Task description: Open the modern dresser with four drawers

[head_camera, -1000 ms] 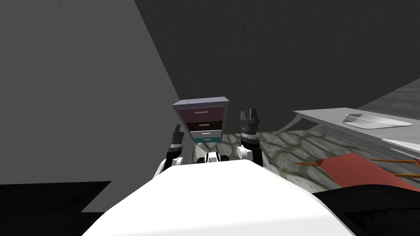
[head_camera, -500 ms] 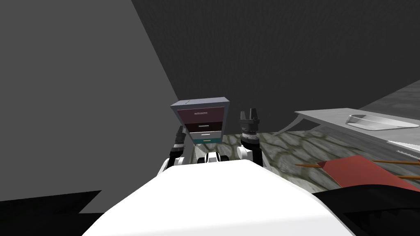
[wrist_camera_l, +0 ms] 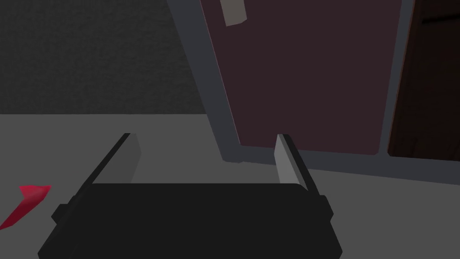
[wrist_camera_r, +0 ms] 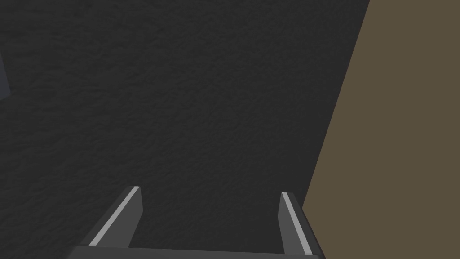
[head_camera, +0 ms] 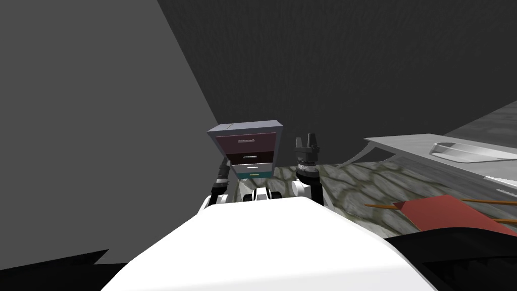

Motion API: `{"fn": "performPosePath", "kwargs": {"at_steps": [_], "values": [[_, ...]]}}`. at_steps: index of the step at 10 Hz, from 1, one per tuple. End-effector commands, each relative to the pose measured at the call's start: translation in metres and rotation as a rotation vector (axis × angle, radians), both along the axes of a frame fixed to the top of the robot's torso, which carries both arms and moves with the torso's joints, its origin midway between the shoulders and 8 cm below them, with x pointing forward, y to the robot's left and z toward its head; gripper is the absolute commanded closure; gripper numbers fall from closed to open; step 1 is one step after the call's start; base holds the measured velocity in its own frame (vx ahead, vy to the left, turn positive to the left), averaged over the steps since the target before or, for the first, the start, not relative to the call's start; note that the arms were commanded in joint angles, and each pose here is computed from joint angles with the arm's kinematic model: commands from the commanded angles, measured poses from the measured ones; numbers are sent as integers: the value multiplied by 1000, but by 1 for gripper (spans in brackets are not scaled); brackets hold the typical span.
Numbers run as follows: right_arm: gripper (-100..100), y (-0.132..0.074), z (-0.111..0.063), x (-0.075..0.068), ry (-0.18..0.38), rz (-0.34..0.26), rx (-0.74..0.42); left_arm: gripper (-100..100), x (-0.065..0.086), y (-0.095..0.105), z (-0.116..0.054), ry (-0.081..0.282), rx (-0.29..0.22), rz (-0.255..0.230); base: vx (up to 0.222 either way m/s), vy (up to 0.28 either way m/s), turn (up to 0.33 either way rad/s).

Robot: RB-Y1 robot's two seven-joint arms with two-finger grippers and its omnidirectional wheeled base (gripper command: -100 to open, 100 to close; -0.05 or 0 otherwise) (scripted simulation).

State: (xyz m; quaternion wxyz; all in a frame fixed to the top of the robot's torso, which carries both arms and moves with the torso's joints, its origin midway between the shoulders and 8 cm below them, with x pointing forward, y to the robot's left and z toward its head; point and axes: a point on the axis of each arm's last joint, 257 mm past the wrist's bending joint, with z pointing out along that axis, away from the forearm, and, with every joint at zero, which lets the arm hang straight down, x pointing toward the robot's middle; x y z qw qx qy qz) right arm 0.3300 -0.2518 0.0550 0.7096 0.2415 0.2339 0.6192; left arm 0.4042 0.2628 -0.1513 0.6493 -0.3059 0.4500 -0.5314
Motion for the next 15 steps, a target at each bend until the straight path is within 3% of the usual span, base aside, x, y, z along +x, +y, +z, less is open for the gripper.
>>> {"fn": "performPosePath", "kwargs": {"at_steps": [1,11,12,15], "values": [[0,0,0,0,0,0,0,-100,4,2,-19,23,-6,0,53,-8,-8],[0,0,0,0,0,0,0,-100,12,-5,-100,129,-58,10,57,-14,-6],[0,0,0,0,0,0,0,-100,12,-5,-100,130,-58,10,51,-9,-1],[0,0,0,0,0,0,0,-100,13,-7,-122,156,-61,6,55,-6,-8]]}}
